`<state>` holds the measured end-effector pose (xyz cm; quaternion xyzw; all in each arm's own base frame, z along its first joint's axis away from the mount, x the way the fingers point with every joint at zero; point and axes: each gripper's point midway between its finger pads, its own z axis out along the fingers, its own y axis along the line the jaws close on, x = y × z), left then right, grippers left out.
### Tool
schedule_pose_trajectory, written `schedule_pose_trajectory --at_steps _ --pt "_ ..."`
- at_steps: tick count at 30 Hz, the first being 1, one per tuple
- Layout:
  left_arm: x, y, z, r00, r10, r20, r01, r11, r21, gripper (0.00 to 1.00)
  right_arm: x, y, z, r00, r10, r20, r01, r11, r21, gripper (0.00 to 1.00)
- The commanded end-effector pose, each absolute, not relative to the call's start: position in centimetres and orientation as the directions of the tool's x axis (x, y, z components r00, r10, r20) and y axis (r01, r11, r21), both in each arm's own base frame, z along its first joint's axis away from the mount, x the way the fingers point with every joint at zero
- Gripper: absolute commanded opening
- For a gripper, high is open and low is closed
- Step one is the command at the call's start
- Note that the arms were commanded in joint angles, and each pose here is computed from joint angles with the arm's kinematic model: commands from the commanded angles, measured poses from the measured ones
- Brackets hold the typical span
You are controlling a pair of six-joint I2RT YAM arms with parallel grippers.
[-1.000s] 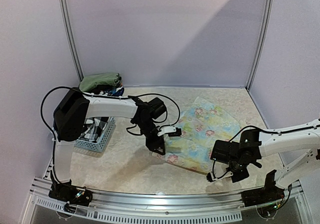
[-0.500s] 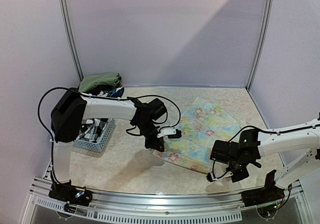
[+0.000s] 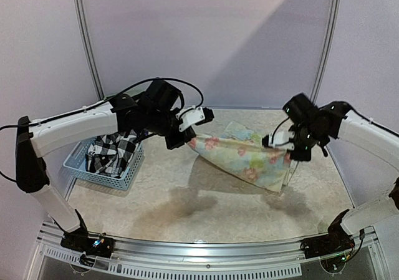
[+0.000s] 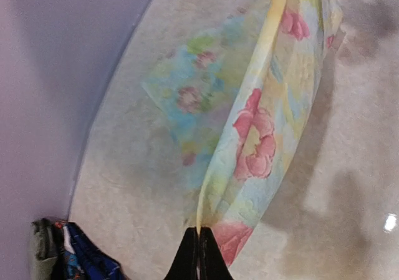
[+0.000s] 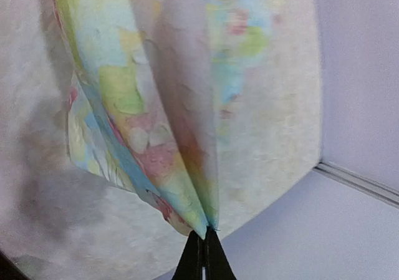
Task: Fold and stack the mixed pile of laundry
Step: Pick up the flattened skirt from the center of the board, then turn over the flattened skirt at the center of the board.
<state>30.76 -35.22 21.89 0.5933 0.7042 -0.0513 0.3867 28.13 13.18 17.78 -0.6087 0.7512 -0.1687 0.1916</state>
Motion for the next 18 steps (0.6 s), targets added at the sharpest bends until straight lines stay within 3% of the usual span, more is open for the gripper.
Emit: schedule_pose_trajectory --at_steps 1,10,14,18 --pt "35.6 -32.4 27.8 -0.039 0.776 -0.629 0.652 0.497 0.573 0.00 33.0 11.6 27.1 -0.126 -0.979 -0.160 -0.714 0.201 -0.670 0.00" --pt "38.9 -29.4 39.3 0.000 0.710 -0.705 0.297 0.673 0.678 0.00 37.3 10.1 36.1 -0.123 -0.962 -0.243 -0.512 0.271 -0.815 0.00" --pt "37.3 -29.3 44.4 0.088 0.667 -0.740 0.240 0.707 0.665 0.00 37.1 10.3 39.1 -0.098 -0.951 -0.293 -0.468 0.304 -0.830 0.00" --pt "34.5 -30.0 48.1 0.175 0.687 -0.706 0.196 0.678 0.708 0.00 35.3 11.1 43.2 -0.031 -0.922 -0.386 -0.451 0.357 -0.818 0.00"
